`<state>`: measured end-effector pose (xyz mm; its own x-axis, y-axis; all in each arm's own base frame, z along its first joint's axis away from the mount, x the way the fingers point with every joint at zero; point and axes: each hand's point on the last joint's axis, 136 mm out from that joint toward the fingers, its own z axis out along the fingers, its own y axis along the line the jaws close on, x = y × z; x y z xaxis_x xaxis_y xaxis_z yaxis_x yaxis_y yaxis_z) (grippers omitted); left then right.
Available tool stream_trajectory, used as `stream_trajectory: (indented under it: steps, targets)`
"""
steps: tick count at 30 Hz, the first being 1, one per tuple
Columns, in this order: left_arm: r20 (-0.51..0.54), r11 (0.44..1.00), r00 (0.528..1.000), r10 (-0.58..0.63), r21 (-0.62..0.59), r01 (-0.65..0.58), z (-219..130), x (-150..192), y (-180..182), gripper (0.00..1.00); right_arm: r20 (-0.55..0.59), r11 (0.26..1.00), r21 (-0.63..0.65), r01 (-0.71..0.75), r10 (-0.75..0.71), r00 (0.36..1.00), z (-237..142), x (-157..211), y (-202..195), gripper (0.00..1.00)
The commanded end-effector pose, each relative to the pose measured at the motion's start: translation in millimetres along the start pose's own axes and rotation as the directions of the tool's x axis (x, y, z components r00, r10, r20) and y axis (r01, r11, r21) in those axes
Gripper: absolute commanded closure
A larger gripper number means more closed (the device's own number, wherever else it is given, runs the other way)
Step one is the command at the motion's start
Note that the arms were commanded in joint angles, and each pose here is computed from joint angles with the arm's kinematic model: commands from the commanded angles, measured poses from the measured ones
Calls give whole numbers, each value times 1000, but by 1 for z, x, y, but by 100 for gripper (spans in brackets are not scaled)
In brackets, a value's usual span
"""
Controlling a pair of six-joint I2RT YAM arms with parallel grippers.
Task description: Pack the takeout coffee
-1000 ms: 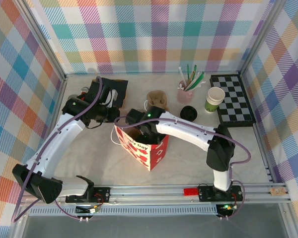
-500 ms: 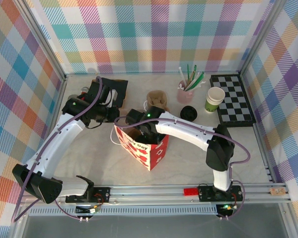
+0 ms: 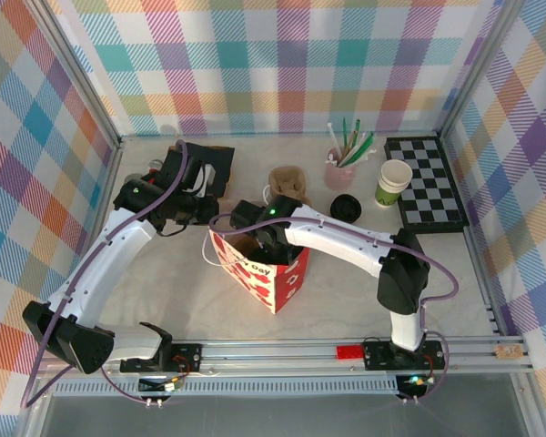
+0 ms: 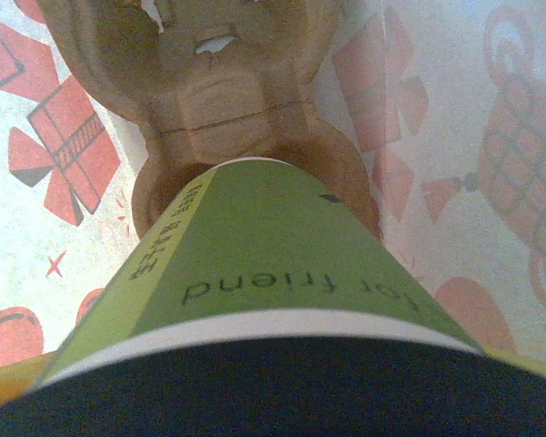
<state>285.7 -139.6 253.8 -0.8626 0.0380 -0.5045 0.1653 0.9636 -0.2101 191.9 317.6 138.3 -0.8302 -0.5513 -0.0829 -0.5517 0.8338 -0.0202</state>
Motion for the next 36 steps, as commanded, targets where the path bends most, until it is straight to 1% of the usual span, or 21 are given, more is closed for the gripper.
stream_trajectory:
  steps: [1, 13, 23, 36]
  targets:
    - [47, 1000, 999, -7, -7, 8, -12, -11, 3, 87, -36, 1000, 13, -9, 9, 999, -1, 6, -4, 57]
    - [47, 1000, 999, -7, -8, 7, -12, -10, 3, 86, -58, 999, 33, -10, 12, 998, -3, 14, -8, 57]
    - [51, 1000, 999, -8, -6, 8, -14, -11, 3, 87, -47, 1000, 30, -8, 9, 999, -5, 12, -8, 57]
    - [54, 1000, 999, -8, -5, 8, -14, -12, 2, 87, -58, 1000, 26, -6, 7, 998, 3, 12, -6, 57]
